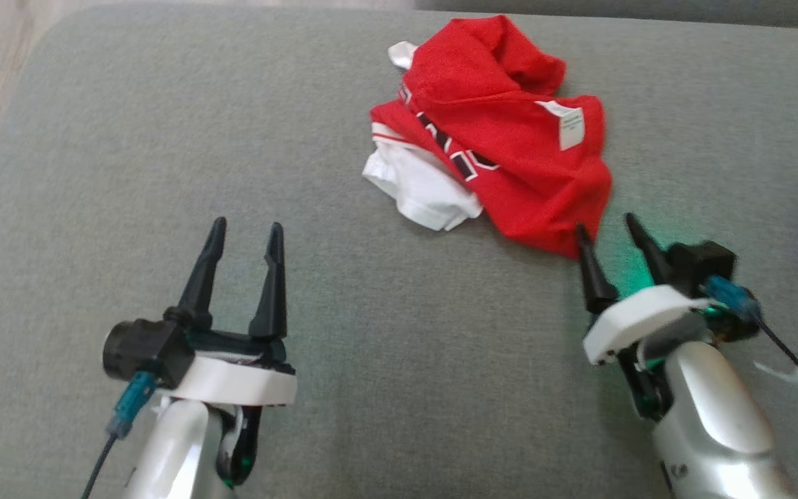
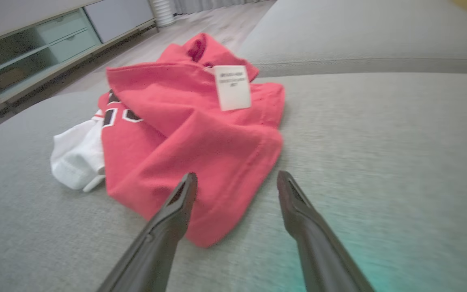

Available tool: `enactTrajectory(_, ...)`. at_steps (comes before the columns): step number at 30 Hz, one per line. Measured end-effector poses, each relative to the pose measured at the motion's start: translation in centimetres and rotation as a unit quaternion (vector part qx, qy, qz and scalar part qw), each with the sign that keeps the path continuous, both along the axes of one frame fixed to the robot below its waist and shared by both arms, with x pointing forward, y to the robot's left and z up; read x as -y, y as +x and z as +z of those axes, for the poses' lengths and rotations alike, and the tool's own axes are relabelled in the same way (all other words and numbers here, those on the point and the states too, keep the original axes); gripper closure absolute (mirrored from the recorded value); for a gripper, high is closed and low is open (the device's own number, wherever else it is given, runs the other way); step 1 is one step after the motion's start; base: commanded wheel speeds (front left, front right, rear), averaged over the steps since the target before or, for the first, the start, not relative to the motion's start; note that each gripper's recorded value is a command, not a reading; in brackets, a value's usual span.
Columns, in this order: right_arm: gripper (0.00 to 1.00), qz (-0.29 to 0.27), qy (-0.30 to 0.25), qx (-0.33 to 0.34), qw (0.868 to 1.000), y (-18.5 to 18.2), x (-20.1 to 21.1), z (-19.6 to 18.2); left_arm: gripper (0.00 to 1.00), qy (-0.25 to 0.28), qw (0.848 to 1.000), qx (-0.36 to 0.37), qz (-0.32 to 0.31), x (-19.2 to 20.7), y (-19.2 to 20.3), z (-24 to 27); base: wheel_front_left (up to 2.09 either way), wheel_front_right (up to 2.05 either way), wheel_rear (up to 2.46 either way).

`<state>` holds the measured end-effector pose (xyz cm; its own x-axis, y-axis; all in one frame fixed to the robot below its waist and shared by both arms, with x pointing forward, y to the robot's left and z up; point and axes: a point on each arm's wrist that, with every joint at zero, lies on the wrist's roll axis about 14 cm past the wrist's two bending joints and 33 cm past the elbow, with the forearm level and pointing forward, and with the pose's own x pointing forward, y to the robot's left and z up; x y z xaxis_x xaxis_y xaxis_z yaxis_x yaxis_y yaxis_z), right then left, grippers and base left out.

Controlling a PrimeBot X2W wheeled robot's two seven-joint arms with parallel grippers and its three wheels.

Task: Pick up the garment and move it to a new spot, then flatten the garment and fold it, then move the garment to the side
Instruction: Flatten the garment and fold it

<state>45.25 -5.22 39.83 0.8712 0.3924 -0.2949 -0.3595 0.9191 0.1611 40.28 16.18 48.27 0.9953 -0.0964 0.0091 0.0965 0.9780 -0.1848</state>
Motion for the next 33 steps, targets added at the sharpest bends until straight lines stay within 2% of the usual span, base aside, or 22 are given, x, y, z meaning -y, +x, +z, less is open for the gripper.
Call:
enactTrajectory(5,0.0,0.038,-0.003,-0.063,0.997,-0.2,-2.6,-2.6,0.0,-0.008,1.0,-0.013,0.008,-0.4,-0.4,-0.8,0.0,0.0,0.0)
enactTrajectory(9,0.0,0.054,-0.01,-0.069,0.996,0.6,-3.6,-2.8,0.0,-0.01,1.0,-0.015,0.014,-0.8,-0.4,-0.8,0.0,0.0,0.0)
enactTrajectory(10,0.21,0.058,-0.014,-0.067,0.996,0.8,-3.8,-2.7,0.0,-0.01,1.0,-0.015,0.015,-0.9,-0.4,-0.8,0.0,0.0,0.0)
enactTrajectory(11,1.0,0.06,-0.016,-0.062,0.996,1.0,-3.9,-2.6,0.0,-0.01,1.0,-0.014,0.015,-0.9,-0.4,-0.8,0.0,0.0,0.0)
enactTrajectory(15,1.0,0.05,-0.013,-0.043,0.998,1.1,-3.2,-2.0,0.0,-0.01,1.0,-0.012,0.017,-0.8,-0.3,-0.6,0.0,0.0,0.0)
enactTrajectory(18,1.0,0.023,-0.015,-0.007,1.0,2.1,-1.2,-0.7,0.0,-0.012,1.0,-0.006,0.011,-0.4,-0.2,-0.2,0.0,0.0,0.0)
enactTrajectory(22,1.0,-0.047,-0.03,0.053,0.997,4.9,4.8,2.8,0.0,-0.015,1.0,0.002,-0.002,0.6,0.1,0.3,0.0,0.0,0.0)
enactTrajectory(26,1.0,-0.129,-0.067,0.106,0.984,7.2,12.5,6.8,0.0,-0.017,1.0,0.01,-0.013,1.3,0.3,0.8,0.0,0.0,0.0)
enactTrajectory(28,1.0,-0.157,-0.091,0.107,0.978,7.7,15.5,7.7,0.0,-0.018,1.0,0.012,-0.015,1.5,0.4,0.9,0.0,0.0,0.0)
enactTrajectory(31,1.0,-0.177,-0.112,0.085,0.974,7.6,17.3,7.0,0.0,-0.018,1.0,0.011,-0.014,1.4,0.4,0.9,0.0,0.0,0.0)
enactTrajectory(32,0.05,-0.179,-0.119,0.08,0.973,7.5,17.5,6.7,0.0,-0.018,1.0,0.011,-0.014,1.4,0.4,0.9,0.0,0.0,0.0)
enactTrajectory(33,0.0,-0.183,-0.122,0.077,0.972,7.5,17.7,6.6,0.0,-0.018,1.0,0.011,-0.014,1.4,0.4,0.8,0.0,0.0,0.0)
